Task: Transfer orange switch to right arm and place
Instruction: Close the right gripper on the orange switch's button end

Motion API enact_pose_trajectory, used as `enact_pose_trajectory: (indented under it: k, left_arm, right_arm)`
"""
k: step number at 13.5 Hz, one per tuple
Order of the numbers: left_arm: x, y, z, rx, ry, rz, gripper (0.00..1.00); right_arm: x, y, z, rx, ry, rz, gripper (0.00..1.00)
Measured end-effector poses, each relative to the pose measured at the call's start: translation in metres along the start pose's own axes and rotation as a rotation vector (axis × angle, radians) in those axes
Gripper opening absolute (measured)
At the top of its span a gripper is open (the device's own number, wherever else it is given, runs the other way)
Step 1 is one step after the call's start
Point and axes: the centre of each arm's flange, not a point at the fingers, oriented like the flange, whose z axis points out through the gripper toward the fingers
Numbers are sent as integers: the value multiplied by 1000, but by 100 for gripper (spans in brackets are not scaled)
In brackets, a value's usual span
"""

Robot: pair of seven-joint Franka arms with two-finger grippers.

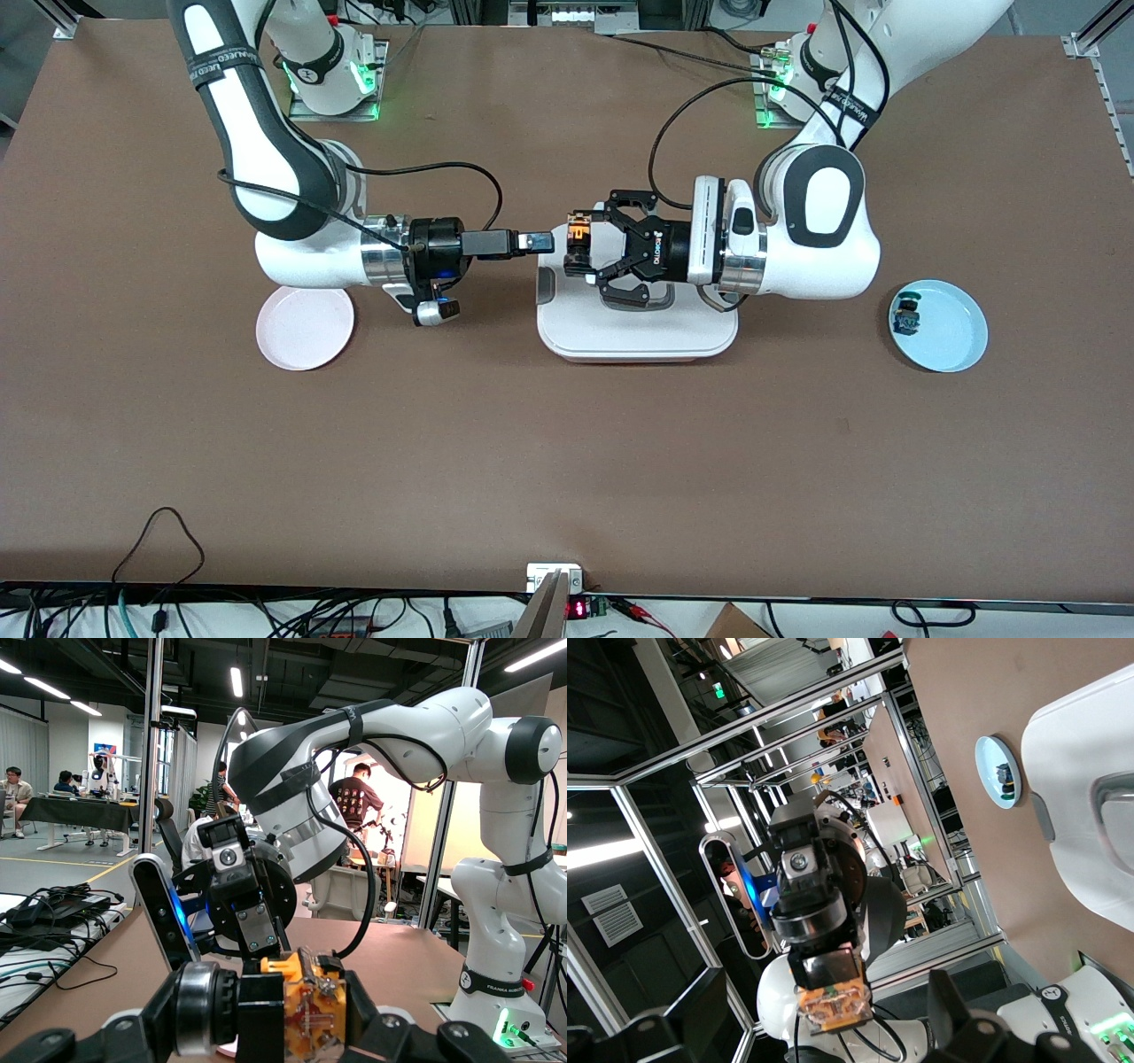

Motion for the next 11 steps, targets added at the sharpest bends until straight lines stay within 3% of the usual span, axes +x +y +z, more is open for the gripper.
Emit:
enact_pose_trajectory:
  k: [4,11]
  left_arm:
    - [0,0,0,0,0,2,74]
    - [0,0,0,0,0,6,74]
  right_arm:
    - [0,1,3,-2,15,-56,100]
    - [-1,4,20,17,65,-47,99]
